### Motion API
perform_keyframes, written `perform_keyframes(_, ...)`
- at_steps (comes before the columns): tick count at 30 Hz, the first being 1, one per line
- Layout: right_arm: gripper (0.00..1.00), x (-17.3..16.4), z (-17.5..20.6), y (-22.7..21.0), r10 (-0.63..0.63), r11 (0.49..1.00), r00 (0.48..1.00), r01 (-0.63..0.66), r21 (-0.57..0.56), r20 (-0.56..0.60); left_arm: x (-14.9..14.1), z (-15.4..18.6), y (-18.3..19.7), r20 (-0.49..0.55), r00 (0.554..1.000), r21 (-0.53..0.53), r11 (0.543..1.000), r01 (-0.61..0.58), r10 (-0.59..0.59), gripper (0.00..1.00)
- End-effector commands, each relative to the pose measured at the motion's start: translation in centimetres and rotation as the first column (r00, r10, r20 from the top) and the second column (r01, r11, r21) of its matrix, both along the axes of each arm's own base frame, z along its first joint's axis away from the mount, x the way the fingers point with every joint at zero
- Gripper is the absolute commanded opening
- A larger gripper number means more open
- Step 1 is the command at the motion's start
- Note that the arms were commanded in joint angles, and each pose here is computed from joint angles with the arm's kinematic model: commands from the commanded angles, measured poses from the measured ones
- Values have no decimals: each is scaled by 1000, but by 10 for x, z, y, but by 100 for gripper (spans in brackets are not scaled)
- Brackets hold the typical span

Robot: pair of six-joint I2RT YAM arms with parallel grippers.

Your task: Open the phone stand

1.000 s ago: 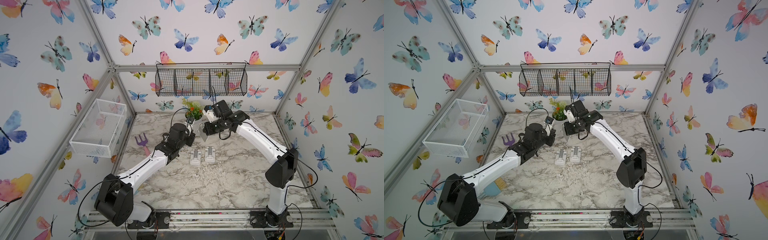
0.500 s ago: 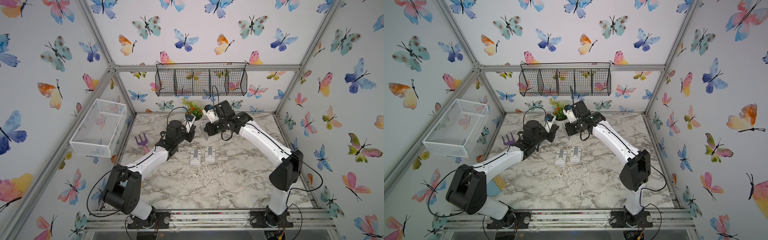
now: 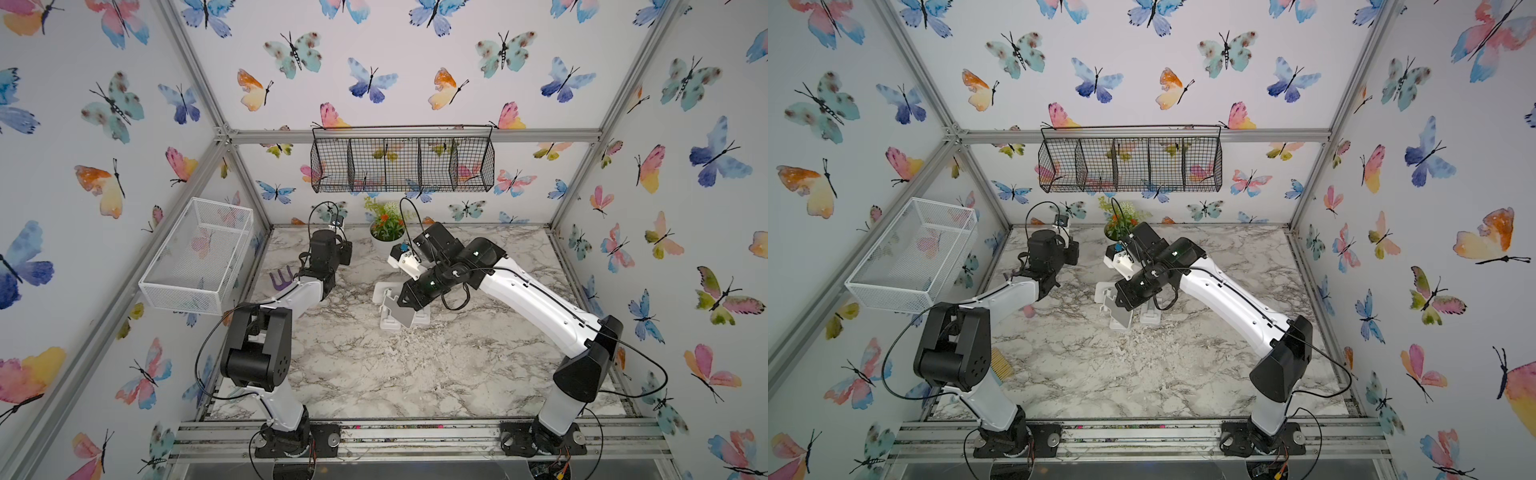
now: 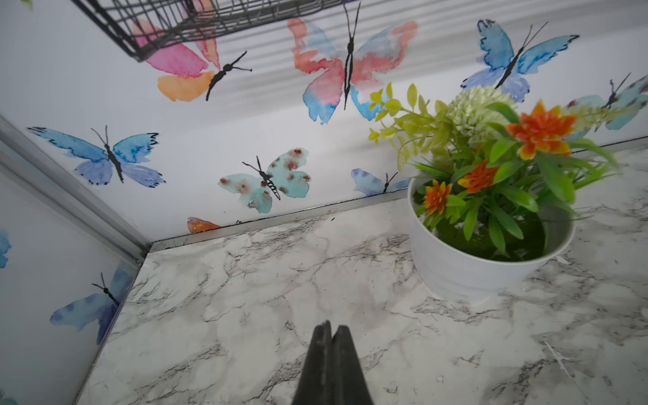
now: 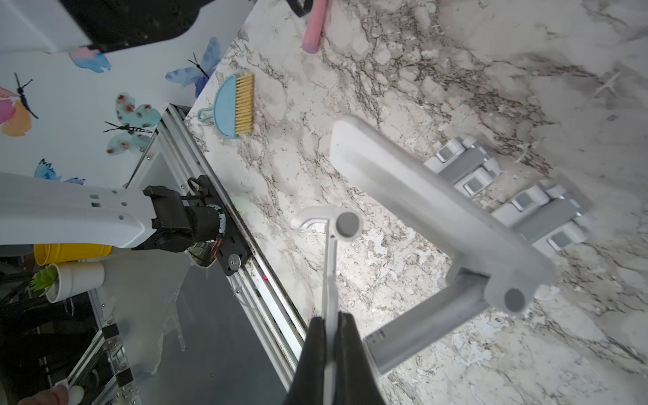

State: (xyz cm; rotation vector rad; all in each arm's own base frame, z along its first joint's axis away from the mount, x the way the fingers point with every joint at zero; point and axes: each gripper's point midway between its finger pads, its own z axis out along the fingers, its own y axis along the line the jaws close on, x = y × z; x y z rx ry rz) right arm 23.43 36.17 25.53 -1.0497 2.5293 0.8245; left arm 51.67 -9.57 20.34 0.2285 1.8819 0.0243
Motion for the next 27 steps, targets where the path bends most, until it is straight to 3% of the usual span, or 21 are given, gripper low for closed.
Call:
perform_keyframes(1, 1, 3, 1, -2, -31, 999, 999, 31, 18, -11, 2, 20, -3, 51, 999, -25, 1000, -3, 4, 0)
perform_keyframes(6, 1, 14, -10, -5, -66, 998, 998, 67, -21, 19, -24, 17, -7, 9, 999, -38, 998, 46, -46, 0)
perform_keyframes(7, 1, 17, -12, -6, -76, 997, 997, 77, -30, 23, -32, 17, -9, -3, 998, -45, 997, 63, -63, 5)
perform_keyframes(8, 1, 19, -13, -6, -82, 996, 996, 83, -30, 24, -38, 16, -10, -13, 997, -48, 996, 76, -77, 11)
perform_keyframes(10, 1, 25, -15, -8, -106, 994, 994, 106, -30, 20, -52, 14, -11, -35, 994, -62, 993, 98, -101, 41)
perform_keyframes(13, 1, 34, -14, -9, -133, 991, 991, 133, -1, 0, -74, 10, -16, -66, 987, -97, 986, 137, -144, 77)
perform_keyframes(15, 1, 40, -12, -9, -148, 989, 989, 148, 22, -18, -89, 9, -19, -80, 982, -123, 979, 163, -174, 87)
perform_keyframes(21, 1, 47, -2, -2, -139, 983, 987, 147, 107, -77, -127, 14, -34, -62, 951, -184, 940, 286, -302, 98)
perform_keyframes(27, 1, 33, 0, 5, -74, 984, 985, 98, 149, -157, -149, 30, -59, -1, 860, -282, 825, 489, -510, 95)
